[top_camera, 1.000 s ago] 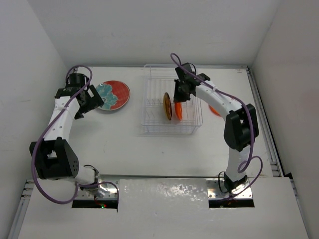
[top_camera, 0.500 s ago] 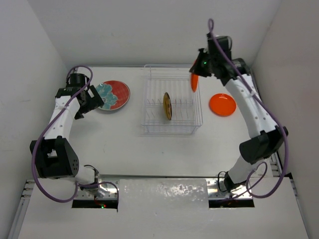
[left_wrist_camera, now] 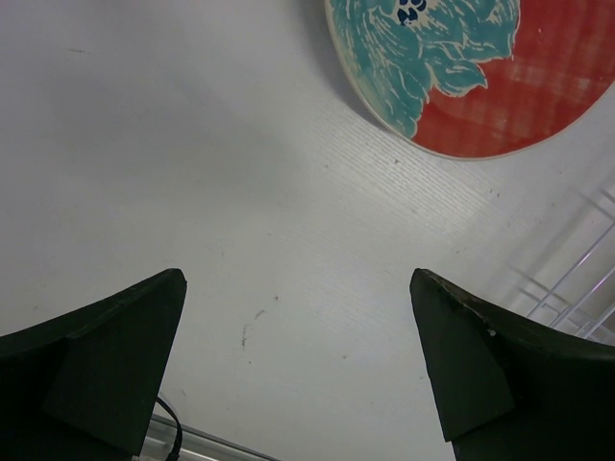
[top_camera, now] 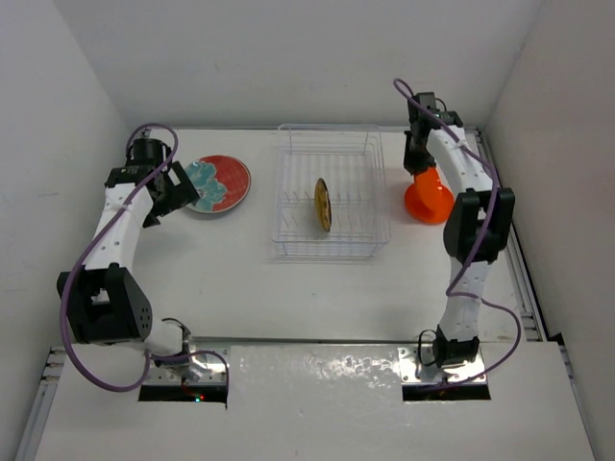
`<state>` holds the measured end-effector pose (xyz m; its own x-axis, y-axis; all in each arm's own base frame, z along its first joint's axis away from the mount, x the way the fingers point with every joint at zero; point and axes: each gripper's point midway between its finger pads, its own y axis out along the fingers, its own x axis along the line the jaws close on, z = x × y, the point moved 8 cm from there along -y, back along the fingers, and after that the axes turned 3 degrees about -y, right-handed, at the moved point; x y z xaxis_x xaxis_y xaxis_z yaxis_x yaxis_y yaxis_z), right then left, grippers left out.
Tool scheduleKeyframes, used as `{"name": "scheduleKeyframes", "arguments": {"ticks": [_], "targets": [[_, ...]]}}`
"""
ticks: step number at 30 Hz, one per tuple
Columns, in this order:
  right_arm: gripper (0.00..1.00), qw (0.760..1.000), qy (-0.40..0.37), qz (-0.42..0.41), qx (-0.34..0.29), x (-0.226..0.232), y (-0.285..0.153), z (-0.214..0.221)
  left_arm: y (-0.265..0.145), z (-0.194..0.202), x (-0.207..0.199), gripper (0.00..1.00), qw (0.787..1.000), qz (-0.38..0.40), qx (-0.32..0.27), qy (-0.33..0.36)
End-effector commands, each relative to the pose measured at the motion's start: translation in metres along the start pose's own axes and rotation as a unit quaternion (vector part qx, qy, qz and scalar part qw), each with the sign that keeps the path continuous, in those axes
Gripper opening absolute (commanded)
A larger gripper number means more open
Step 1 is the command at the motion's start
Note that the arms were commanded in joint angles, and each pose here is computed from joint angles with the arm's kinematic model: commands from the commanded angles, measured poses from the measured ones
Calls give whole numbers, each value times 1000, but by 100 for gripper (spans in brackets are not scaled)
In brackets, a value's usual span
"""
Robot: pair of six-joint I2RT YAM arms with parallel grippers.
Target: Unload the plates from the dish rack
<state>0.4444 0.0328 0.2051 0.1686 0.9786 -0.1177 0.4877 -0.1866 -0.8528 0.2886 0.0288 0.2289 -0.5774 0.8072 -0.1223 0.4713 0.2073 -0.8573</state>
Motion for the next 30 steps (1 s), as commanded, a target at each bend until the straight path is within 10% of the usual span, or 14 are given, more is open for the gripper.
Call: {"name": "scheduleKeyframes", "arguments": {"ticks": [1,6,9,15,20,30], "targets": [[0,1000,-26,3,-8,-5,-5,-6,-15,-8,-5,100,999,12,-28,10],[10,999,-33,9,14,-3,20,4,-10,-3,-4,100,1000,11,-21,13],[62,999,-35,14,21,-4,18,4,-9,-2,-5,100,1000,12,-19,14],[85,997,-7,-30,-73,14,-61,-13,-8,-4,-7,100,1000,10,-18,16],[86,973,-8,-213,-91,115,-110,16,-7,-11,-10,100,1000,6,-23,11],[76,973,-51,-219,-50,206,-102,51,-7,-7,-7,100,1000,1,-24,15]]}}
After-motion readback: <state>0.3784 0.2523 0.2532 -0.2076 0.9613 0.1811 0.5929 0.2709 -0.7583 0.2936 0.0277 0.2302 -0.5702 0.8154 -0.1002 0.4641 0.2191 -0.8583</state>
